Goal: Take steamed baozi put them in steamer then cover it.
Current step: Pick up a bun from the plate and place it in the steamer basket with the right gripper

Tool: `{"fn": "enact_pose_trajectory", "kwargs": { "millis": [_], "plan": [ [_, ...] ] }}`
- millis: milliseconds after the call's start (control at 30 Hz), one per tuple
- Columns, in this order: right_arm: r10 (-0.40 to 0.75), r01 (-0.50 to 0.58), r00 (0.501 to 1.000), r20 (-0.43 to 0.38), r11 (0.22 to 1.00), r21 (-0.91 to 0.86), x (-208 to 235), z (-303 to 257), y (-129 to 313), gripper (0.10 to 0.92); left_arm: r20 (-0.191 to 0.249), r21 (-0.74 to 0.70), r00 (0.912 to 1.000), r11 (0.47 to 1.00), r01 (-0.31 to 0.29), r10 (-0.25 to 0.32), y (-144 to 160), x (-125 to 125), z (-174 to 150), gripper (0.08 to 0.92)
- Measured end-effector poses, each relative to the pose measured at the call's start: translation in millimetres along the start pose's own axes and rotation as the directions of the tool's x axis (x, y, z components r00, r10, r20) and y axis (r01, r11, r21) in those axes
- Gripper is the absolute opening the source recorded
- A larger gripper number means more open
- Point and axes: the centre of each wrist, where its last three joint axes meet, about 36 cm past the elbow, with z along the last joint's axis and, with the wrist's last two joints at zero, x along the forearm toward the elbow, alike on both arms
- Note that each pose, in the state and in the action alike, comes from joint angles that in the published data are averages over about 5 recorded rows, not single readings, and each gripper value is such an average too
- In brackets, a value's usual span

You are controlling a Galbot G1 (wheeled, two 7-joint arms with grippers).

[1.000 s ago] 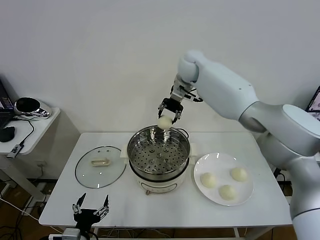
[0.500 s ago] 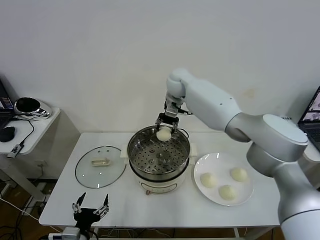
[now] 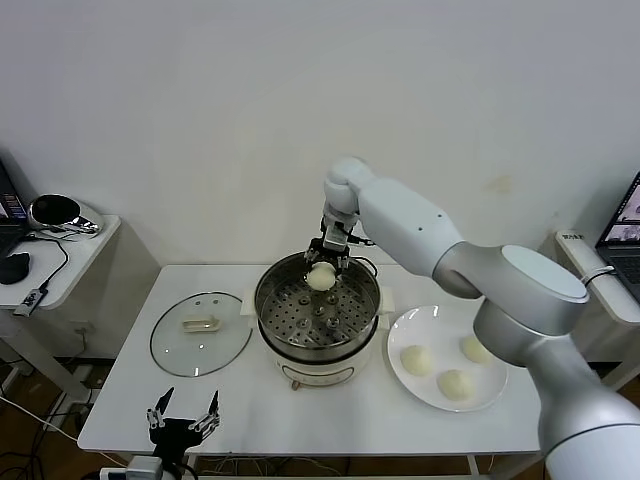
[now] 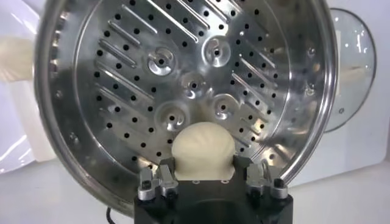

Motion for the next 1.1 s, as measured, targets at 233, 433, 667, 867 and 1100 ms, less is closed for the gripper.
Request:
{"fn": "enact_pose_trajectory", "kwargs": {
  "millis": [233,433,667,867,1100],
  "plan": [
    [0.026,-0.026,1.000,-0.015,1.000,0.006,-10,-2,-1,0.594,-0.004,0.002,1.0000,1.000,-0.002,0.002,-1,-1,2,0.823],
    [0.031,-0.031,0.999,-0.017,0.999,0.008,-19,-4,1,0.594,-0.007,0.003,1.0000,1.000,-0.002,0.002,-1,-2,3,0.823],
    [0.030,-0.029,0.999,-0.028,1.000,0.003,-27,-7,3,0.636,-0.012,0.004,0.9999,1.000,-0.003,0.003,-1,-4,5,0.823],
    [0.026,-0.027,0.999,-0.047,0.999,-0.018,-26,-8,3,0.788,-0.013,0.004,0.9999,1.000,-0.006,0.006,-2,-6,6,0.823],
    [0.034,-0.038,0.998,-0.061,0.997,-0.065,-10,-7,1,0.822,-0.015,0.001,0.9998,1.000,-0.013,0.013,-2,-7,7,0.823]
  ]
}}
